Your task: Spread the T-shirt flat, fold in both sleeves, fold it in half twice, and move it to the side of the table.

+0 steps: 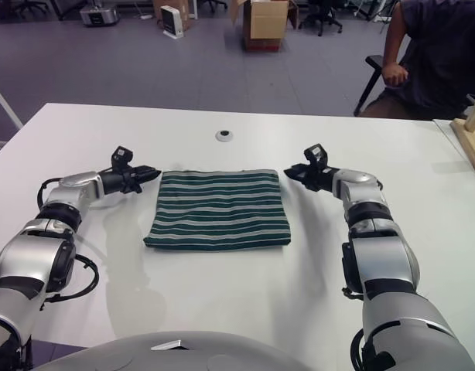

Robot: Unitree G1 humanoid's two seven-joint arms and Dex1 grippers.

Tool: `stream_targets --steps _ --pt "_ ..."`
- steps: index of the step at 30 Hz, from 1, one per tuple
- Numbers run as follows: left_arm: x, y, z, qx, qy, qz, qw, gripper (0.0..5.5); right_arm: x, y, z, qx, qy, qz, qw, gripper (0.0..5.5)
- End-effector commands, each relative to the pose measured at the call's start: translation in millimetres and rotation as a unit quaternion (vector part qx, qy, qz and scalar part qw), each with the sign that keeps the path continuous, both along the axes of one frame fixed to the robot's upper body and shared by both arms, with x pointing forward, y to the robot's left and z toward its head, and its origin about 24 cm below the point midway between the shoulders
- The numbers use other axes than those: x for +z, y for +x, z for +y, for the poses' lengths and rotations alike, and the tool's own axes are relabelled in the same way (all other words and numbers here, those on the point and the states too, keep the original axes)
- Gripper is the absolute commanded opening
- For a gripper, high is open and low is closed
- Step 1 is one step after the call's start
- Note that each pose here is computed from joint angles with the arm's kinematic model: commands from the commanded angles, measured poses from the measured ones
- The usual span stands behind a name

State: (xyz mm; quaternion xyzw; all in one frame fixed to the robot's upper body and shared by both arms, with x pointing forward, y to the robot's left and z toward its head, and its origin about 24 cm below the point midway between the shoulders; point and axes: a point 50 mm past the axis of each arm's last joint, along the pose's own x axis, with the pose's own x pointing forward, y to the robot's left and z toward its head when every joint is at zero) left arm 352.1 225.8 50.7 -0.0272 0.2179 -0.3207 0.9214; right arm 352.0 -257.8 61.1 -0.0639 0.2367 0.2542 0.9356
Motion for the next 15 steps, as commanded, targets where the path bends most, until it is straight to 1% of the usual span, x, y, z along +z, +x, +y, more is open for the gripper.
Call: stream_targets --steps 1,2,4,5,6,7,8,11,13,15 --pt "9.6 5.0 13.4 0.068 -0.015 -0.035 0.997 2.1 25.1 6.2 41.7 0.097 0.009 -0.089 0.991 1.96" --pt "10.2 4.3 17.4 0.084 -0.016 -0.045 0.995 2.27 29.2 -1.0 63.9 0.151 0.021 -0.107 0.983 1.96" --pt "13.0 2.2 22.7 0.099 -0.018 -0.073 0.992 2.62 30.0 -28.7 110.8 0.268 -0.004 -0.149 0.952 1.96" --pt "15.5 0.5 24.4 0.103 -0.022 -0.089 0.99 2.62 20.6 -46.7 126.1 0.327 -0.052 -0.148 0.932 1.96" --pt "18.9 -3.3 27.1 0.11 -0.024 -0.11 0.988 2.62 3.2 -67.0 131.3 0.385 -0.131 -0.131 0.904 1.96" --pt "21.6 -6.1 28.5 0.114 -0.025 -0.124 0.985 2.62 -8.7 -80.8 131.7 0.421 -0.181 -0.116 0.881 1.96" --pt "24.8 -12.0 31.1 0.123 -0.034 -0.139 0.982 2.62 -18.4 -95.6 128.6 0.45 -0.207 -0.09 0.864 1.96" --pt "31.3 -29.2 39.6 0.169 -0.057 -0.157 0.971 2.62 -21.6 -124.4 114.6 0.505 -0.233 -0.033 0.831 1.96" --pt "34.4 -37.0 42.3 0.193 -0.053 -0.158 0.967 2.62 -15.2 -130.2 95.5 0.517 -0.262 -0.005 0.815 1.96" --pt "43.1 -40.9 38.2 0.199 -0.045 -0.171 0.964 2.62 -2.9 -117.1 57.7 0.491 -0.33 0.014 0.806 1.96"
